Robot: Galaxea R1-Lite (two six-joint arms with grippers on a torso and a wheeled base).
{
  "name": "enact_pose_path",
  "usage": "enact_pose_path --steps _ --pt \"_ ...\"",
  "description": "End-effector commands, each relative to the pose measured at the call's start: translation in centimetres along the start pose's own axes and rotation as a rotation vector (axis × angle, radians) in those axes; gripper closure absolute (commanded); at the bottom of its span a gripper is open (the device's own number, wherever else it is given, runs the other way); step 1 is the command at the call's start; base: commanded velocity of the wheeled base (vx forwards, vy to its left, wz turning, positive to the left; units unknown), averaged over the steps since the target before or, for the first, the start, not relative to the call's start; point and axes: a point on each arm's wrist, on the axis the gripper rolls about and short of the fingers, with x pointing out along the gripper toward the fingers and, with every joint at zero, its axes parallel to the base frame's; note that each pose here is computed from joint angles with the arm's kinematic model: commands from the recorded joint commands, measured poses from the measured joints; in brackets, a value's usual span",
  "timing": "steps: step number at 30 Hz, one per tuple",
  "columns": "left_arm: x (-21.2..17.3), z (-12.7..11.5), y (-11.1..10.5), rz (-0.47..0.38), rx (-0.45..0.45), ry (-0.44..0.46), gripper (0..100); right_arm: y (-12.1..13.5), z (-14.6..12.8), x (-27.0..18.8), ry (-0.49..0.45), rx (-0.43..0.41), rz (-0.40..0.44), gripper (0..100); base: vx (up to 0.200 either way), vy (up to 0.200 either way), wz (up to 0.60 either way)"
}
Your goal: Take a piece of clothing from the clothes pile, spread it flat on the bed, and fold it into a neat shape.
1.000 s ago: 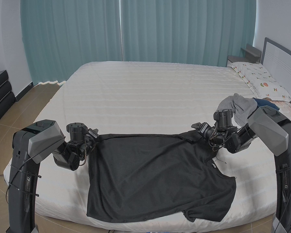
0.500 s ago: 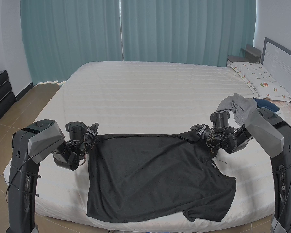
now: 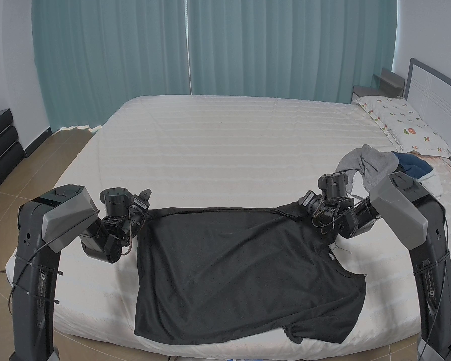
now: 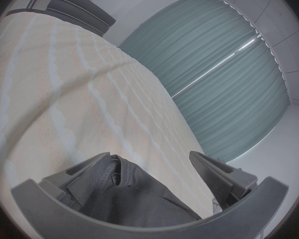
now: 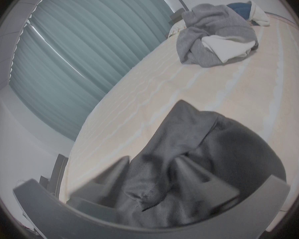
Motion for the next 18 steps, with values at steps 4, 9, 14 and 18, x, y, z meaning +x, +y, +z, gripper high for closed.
enact_pose_path --steps 4,9,14,18 --pt "0.0 0.0 -0.1 -0.002 0.000 0.001 0 0.5 -0.5 1.6 -0.047 -0.002 0.011 100 0.000 0.000 0.00" --pt "0.0 0.0 0.0 -0.001 0.000 -0.001 0 3.2 2.2 1.5 -0.164 0.017 0.104 100 0.000 0.000 0.00" --pt "0.0 0.0 0.0 -0.001 0.000 -0.001 0 4.7 4.0 2.8 -0.312 0.032 0.165 100 0.000 0.000 0.00" --pt "0.0 0.0 0.0 -0.001 0.000 -0.001 0 3.6 2.7 4.4 -0.326 0.020 0.143 100 0.000 0.000 0.00"
